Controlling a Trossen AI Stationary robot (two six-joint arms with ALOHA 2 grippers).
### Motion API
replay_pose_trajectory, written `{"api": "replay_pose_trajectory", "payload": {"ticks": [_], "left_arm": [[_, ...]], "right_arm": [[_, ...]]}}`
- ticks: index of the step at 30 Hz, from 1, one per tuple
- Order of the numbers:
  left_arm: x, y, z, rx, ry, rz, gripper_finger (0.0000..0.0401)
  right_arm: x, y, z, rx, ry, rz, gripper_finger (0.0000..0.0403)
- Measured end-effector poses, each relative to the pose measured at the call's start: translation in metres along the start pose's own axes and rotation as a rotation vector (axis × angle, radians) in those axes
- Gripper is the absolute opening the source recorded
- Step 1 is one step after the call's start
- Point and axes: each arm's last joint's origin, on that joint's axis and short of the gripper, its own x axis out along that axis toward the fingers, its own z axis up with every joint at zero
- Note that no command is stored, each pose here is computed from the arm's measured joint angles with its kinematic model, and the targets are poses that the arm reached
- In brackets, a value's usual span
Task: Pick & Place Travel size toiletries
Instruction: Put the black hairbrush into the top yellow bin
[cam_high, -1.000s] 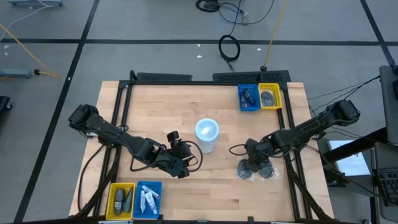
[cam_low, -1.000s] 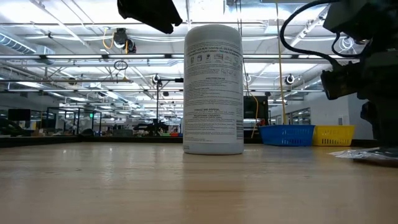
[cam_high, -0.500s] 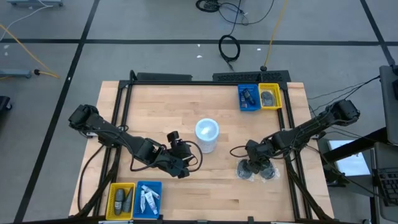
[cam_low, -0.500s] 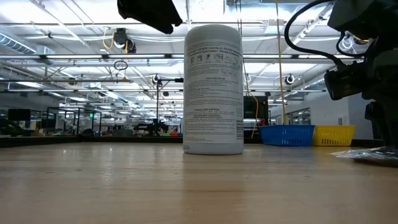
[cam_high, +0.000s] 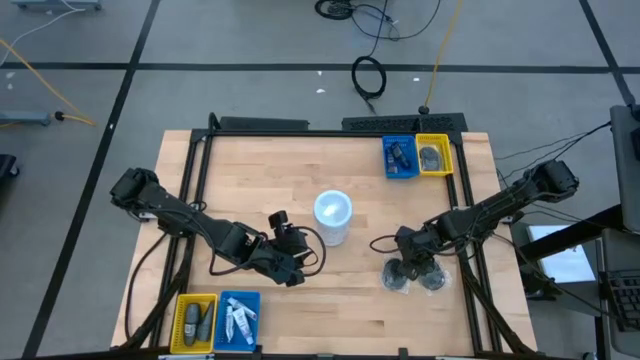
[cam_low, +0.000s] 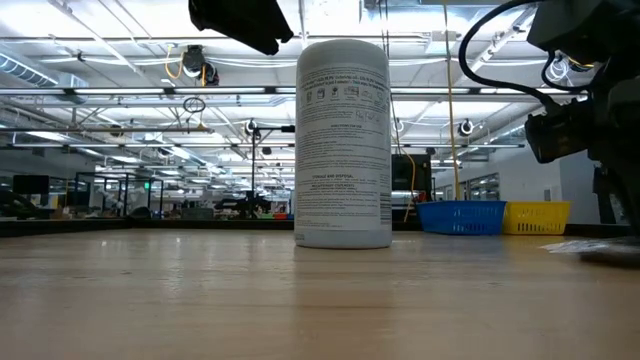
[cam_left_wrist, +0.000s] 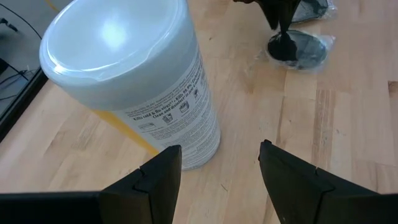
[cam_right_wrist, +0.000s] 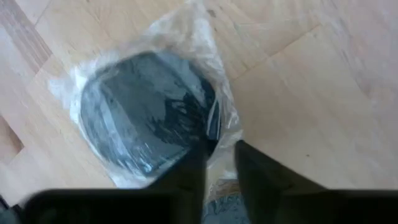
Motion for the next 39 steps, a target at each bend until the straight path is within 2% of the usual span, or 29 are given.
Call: {"api": "replay_pose_trajectory", "payload": {"ticks": [3,5,16,22,36,39], "left_arm": [[0.000,0.000,0.000,0.000,0.000,0.000,0.0214],[0.000,0.000,0.000,0.000,0.000,0.000,0.0214],[0.000,0.000,0.000,0.000,0.000,0.000,0.0214],[0.000,0.000,0.000,0.001,0.001,0.000,0.0214],[0.000,0.000,0.000,0.001,0.001,0.000,0.0214],[0.000,0.000,0.000,0.001,0.001,0.000,0.0214]], "right_arm": [[0.000,-0.001,0.000,-0.013,0.007,-0.006,0.0027],[0.000,-0.001,-0.001,-0.029,0.006,-0.009,0.0009],[-0.001,0.001,0.000,-0.038,-0.001,0.006,0.0001],[-0.013,0.012,0.005,-0.075,-0.033,0.050,0.0000],[-0.087,0.033,0.010,-0.117,-0.162,-0.060,0.0000],[-0.106,0.034,0.010,-0.101,-0.204,-0.119,0.0000]]}}
